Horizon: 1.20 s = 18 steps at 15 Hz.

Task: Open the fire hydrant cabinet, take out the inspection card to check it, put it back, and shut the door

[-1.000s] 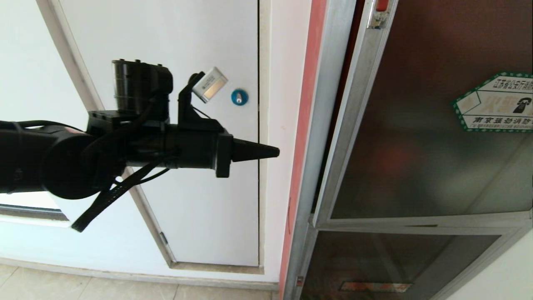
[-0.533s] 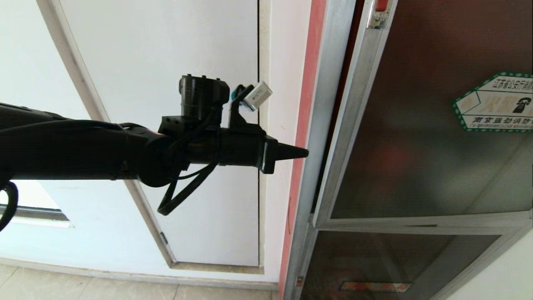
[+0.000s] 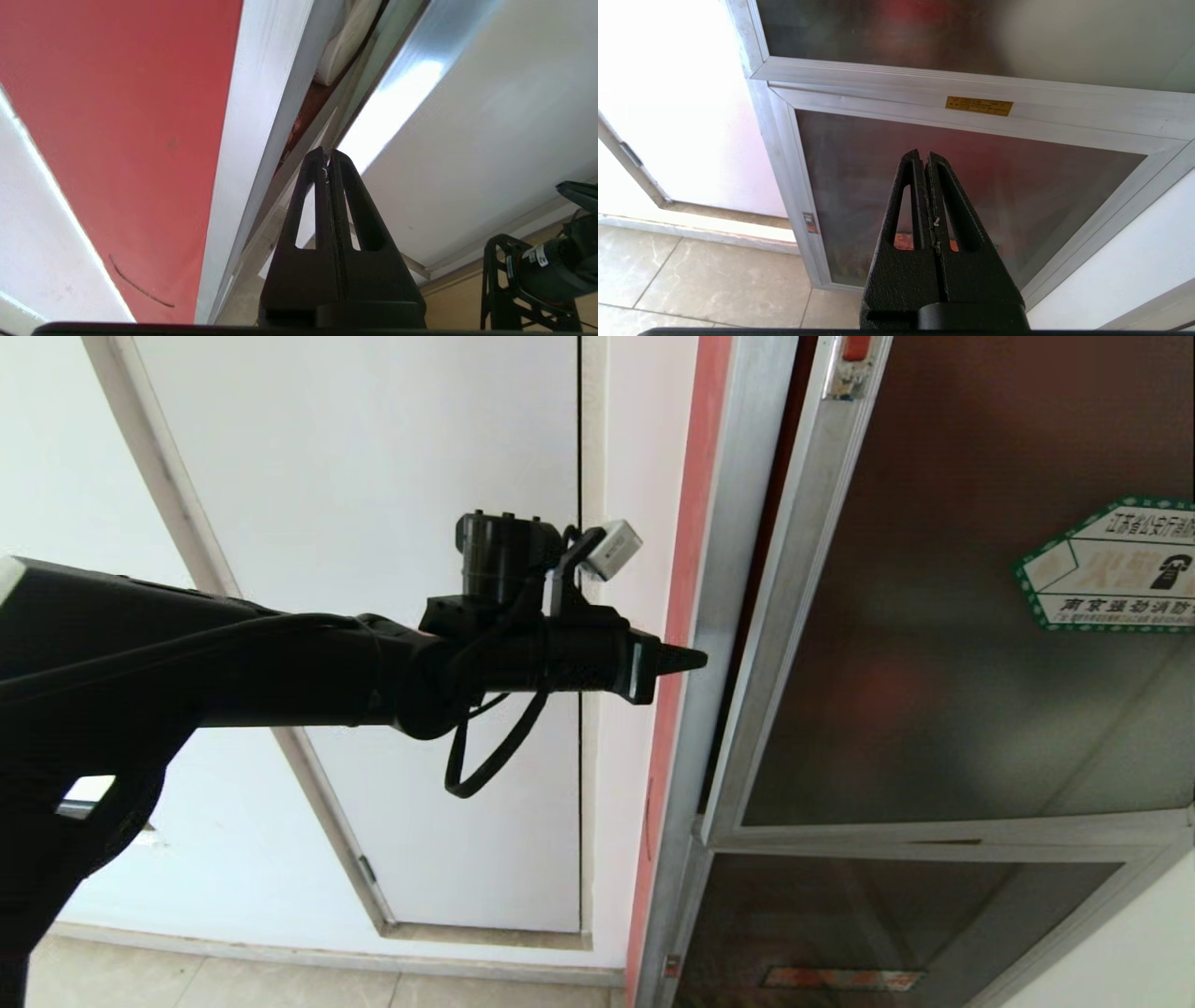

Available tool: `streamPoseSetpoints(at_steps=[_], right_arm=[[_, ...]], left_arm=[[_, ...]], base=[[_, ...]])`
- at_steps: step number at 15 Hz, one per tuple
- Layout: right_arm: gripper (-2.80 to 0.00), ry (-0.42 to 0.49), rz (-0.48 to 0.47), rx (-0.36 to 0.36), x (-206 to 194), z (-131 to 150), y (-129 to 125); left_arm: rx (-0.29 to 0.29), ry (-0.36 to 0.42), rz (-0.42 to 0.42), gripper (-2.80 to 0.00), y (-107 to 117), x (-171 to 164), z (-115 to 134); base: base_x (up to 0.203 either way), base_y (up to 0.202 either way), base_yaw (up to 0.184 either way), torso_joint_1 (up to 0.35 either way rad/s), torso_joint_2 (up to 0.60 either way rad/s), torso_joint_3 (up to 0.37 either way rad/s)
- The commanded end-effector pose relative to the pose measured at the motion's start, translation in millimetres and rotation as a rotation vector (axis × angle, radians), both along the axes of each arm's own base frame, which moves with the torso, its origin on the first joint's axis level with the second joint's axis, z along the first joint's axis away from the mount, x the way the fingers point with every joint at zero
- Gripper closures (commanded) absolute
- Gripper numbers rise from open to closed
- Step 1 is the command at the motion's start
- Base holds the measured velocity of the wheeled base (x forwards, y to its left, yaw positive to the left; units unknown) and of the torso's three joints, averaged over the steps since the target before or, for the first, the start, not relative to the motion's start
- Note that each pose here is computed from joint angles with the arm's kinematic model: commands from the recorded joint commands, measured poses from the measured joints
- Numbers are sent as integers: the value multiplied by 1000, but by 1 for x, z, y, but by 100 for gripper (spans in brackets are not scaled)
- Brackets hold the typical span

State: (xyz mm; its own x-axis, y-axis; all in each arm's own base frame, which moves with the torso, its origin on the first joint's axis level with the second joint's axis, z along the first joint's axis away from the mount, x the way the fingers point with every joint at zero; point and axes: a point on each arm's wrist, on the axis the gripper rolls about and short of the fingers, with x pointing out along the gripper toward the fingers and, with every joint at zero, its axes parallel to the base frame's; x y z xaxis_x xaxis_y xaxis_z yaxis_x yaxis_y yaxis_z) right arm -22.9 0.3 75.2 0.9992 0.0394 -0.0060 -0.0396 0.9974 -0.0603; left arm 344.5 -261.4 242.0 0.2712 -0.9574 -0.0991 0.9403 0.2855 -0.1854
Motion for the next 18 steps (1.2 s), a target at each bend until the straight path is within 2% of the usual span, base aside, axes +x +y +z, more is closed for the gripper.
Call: streamPoseSetpoints(at_steps=[1,5,10,18], right_arm=[[0,2,2,-1,0,0,0],[0,2,2,-1,0,0,0],[0,2,1,-1,0,0,0],[0,2,1,-1,0,0,0]], left_arm=[[3,3,-4,0,-9,3,-6],[8,-3,8,0,-26,-1,-10],[-16,-55,104,0,-45,0,-16],[-12,-79,68,0,-57,-12,-16]], base=[[0,0,0,0,0,0],[0,0,0,0,0,0],[0,0,0,0,0,0],[0,0,0,0,0,0]])
